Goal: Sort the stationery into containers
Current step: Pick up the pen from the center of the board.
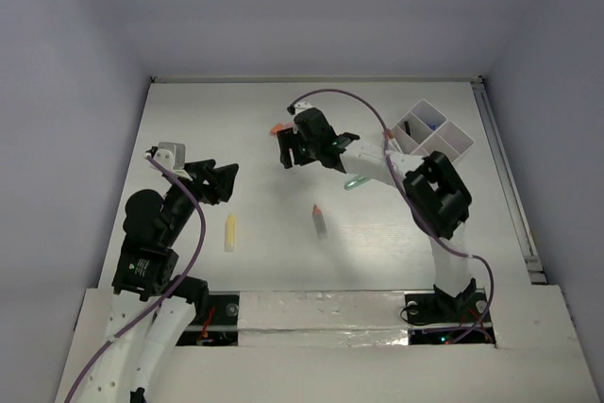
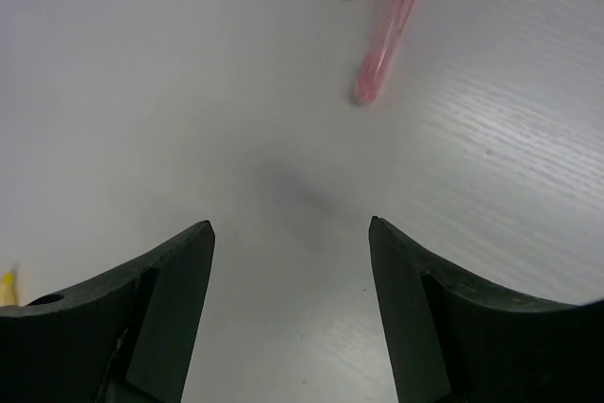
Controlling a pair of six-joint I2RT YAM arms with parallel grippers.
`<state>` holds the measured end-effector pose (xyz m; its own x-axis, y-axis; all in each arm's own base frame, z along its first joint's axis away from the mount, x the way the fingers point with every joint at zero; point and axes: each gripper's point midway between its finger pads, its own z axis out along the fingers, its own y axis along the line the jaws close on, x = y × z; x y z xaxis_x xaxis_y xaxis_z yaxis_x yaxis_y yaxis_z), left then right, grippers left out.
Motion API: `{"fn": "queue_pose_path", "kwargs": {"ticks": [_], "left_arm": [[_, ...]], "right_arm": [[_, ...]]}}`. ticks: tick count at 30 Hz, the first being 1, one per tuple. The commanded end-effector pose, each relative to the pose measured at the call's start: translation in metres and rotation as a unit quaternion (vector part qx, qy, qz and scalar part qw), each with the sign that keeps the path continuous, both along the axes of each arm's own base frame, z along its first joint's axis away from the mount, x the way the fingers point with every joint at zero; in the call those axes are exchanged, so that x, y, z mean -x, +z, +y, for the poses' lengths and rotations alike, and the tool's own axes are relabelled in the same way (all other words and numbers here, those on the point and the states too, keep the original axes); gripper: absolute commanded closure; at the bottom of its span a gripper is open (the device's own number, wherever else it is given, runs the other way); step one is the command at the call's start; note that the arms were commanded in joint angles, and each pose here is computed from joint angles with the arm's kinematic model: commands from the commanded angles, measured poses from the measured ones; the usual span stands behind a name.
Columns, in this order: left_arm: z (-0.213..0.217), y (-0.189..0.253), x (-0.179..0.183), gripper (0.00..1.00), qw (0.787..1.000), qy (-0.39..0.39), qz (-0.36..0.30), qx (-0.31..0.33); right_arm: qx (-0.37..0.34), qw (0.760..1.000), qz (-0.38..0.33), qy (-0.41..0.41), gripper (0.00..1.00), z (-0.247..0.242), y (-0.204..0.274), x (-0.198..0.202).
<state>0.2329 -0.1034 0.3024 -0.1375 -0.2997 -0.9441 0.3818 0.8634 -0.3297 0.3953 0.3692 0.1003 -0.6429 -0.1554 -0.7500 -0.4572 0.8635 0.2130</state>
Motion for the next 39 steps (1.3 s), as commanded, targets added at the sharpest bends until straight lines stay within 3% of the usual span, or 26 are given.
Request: {"fn": "queue_pose_path", "kwargs": {"ticks": [1, 2, 8, 14, 23, 30, 39], "left_arm": [[0.001, 0.02, 0.001, 0.44, 0.999, 0.0, -0.033, 0.004], [0.001, 0.022, 0.001, 0.44, 0.999, 0.0, -0.034, 0.004], [-0.002, 0.02, 0.0, 0.44, 1.0, -0.005, -0.03, 0.003], [-0.001, 0.02, 0.0, 0.44, 1.0, -0.003, -0.03, 0.003], [-0.001, 0.02, 0.0, 0.44, 1.0, -0.003, -0.03, 0.003], [-0.002, 0.019, 0.0, 0.44, 1.0, -0.004, -0.03, 0.004], [-0.002, 0.02, 0.0, 0.44, 1.0, -0.006, -0.031, 0.004]], "right_arm": [[0.024, 0.999, -0.021, -0.029, 0.28, -0.009, -0.005, -0.056], [0.014, 0.999, -0.031, -0.027, 0.29, -0.007, 0.009, -0.064], [0.032, 0.999, -0.038, -0.005, 0.36, 0.002, -0.016, -0.092], [0.029, 0.999, -0.039, 0.013, 0.43, 0.013, -0.035, -0.098], [0.02, 0.999, -0.029, 0.01, 0.46, 0.007, -0.044, -0.086], [-0.025, 0.998, -0.002, 0.049, 0.39, 0.028, -0.043, -0.074], [-0.031, 0.998, 0.005, 0.048, 0.32, 0.04, -0.054, -0.079]]}}
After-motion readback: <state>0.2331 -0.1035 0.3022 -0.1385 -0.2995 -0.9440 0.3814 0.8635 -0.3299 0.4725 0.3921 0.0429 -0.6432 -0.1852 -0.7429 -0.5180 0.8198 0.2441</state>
